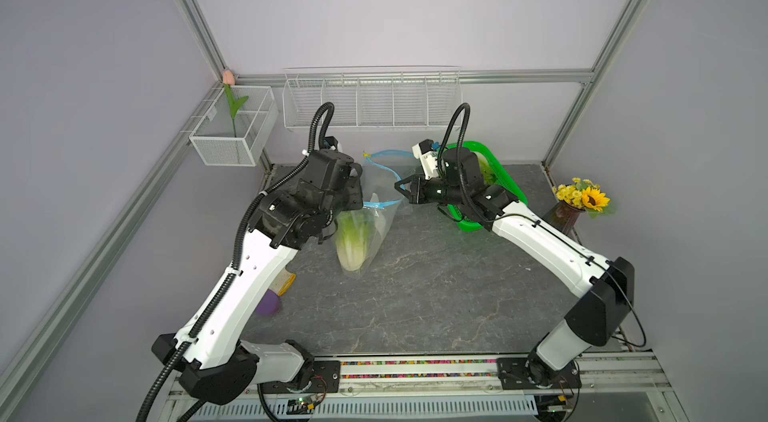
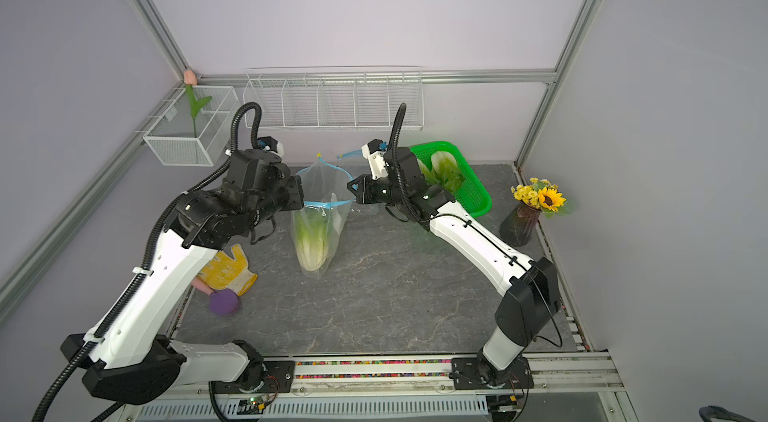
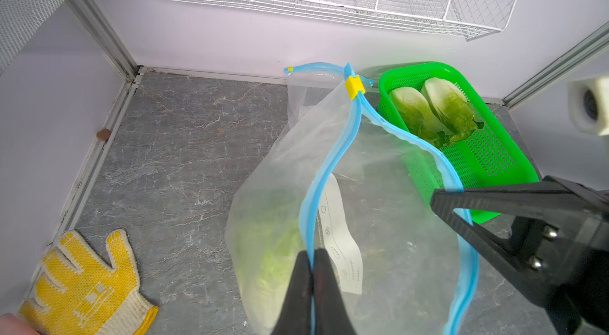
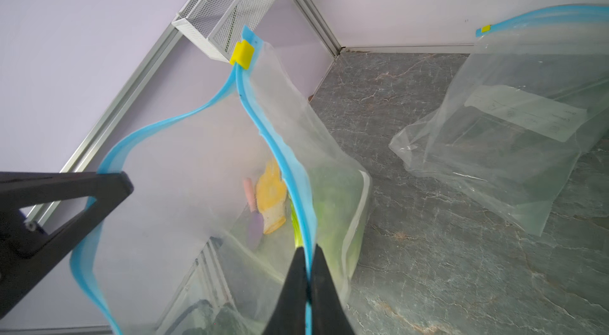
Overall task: Open the zip-top bag and take out the chinese cabbages
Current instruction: Open the zipper of the food storage bag at the center of the board, then pick up the Chinese cabbage from the zipper food storage bag.
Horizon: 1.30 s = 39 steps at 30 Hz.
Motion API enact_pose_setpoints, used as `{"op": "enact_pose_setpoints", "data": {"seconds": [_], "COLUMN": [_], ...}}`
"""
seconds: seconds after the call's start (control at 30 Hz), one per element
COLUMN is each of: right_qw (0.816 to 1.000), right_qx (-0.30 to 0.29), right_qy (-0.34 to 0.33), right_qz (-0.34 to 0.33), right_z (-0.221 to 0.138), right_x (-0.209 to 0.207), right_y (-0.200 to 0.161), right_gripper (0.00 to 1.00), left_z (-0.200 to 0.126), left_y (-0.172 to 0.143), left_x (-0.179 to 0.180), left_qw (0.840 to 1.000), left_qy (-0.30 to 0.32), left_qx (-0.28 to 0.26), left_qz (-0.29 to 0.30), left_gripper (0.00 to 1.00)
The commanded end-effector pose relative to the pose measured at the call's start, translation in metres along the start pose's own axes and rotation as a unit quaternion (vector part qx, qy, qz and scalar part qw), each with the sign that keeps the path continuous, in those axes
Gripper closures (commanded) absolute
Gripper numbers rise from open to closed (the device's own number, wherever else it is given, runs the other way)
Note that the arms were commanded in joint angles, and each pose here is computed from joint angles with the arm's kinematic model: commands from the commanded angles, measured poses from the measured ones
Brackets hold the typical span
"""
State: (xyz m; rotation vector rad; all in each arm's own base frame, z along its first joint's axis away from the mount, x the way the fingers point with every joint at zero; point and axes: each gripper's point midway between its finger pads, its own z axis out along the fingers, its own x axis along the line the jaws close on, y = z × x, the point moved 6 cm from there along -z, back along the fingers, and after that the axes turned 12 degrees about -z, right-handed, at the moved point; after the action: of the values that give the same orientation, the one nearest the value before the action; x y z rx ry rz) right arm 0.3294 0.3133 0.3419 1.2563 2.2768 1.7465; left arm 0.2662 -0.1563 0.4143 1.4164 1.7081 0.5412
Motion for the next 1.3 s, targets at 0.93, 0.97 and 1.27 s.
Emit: {"op": "enact_pose_setpoints", "data": {"seconds": [0.93, 0.97, 1.27], "right_qw": [0.994, 0.993, 0.984], "right_qx": [0.044, 0.051, 0.095], "right_qy": [-0.005, -0.002, 0.044], "right_qz": [0.097, 0.103, 0.143], "right_z": [0.026, 0.03, 0.056], "right_x": [-0.032, -0.033, -0.032], "right_y": [-0.023, -0.029, -0.046], "right_gripper": [0.71, 0.73, 0.76], "left_z": [0.102, 0.101, 0.104], "left_y": [-0.044, -0.043, -0.049], "left_x": [-0.064, -0.064, -0.069], "left_qw": [0.985, 0.985, 0.981], "left_qy": [-0.108, -0.108, -0.122], "left_qx": [0.133, 0.13, 0.145], "left_qz": [-0.025, -0.026, -0.03], "left_gripper": [1.0, 1.0, 1.0]}}
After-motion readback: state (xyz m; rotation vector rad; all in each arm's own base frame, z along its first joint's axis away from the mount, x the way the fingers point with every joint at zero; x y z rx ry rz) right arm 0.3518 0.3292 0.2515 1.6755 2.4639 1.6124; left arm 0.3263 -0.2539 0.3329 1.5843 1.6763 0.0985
